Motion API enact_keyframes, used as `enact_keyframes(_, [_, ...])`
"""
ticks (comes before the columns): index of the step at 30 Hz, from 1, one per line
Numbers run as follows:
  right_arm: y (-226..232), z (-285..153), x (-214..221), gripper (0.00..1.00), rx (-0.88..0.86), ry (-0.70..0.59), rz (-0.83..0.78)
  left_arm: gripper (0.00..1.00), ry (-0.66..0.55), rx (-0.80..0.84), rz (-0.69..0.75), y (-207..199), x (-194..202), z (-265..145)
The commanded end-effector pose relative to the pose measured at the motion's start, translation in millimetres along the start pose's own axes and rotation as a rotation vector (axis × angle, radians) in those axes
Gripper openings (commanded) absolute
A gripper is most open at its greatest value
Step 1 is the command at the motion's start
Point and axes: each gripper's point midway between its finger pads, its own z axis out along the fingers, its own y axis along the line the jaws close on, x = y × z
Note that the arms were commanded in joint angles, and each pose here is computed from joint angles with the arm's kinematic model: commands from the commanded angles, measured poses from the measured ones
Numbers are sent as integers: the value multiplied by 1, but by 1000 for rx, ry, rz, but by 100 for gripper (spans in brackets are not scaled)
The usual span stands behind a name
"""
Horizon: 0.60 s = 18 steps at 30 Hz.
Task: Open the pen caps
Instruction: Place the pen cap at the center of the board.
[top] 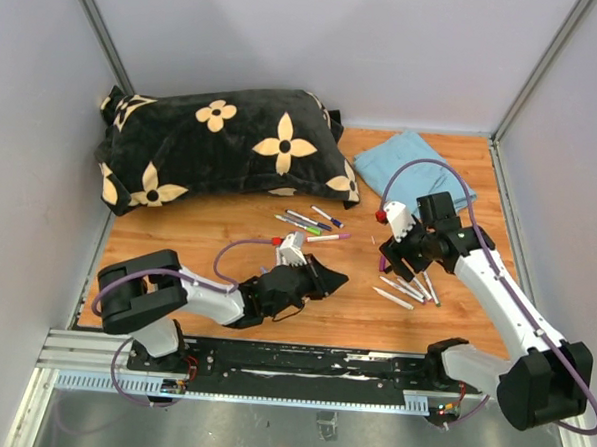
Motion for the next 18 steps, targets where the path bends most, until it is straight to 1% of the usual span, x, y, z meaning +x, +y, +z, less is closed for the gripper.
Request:
enact_keyframes(1, [-22,-10,-5,67,103,-47,63,0,-1,-134,-14,13,13,18])
enact_keyframes(6, [-28,-11,-1,68,121,-40,84,0,40,-297,31,29,33,37])
enact_keyframes(7, [-28,-11,-1,68,123,-38,86,0,45,-317,39,27,34,42])
enact_keyframes(8, [-29,-11,-1,68,129,-39,87,0,63,-377,71,39,39,44])
enact_keyframes(10, [-31,-12,0,68,135,-39,92,0,63,-445,88,42,41,55])
enact_keyframes(13, [-32,-13,0,68,144,-40,95,0,97,-553,171,54,47,66])
enact_keyframes(18, [-34,-13,2,69,151,-36,101,0,77,-593,209,57,47,85])
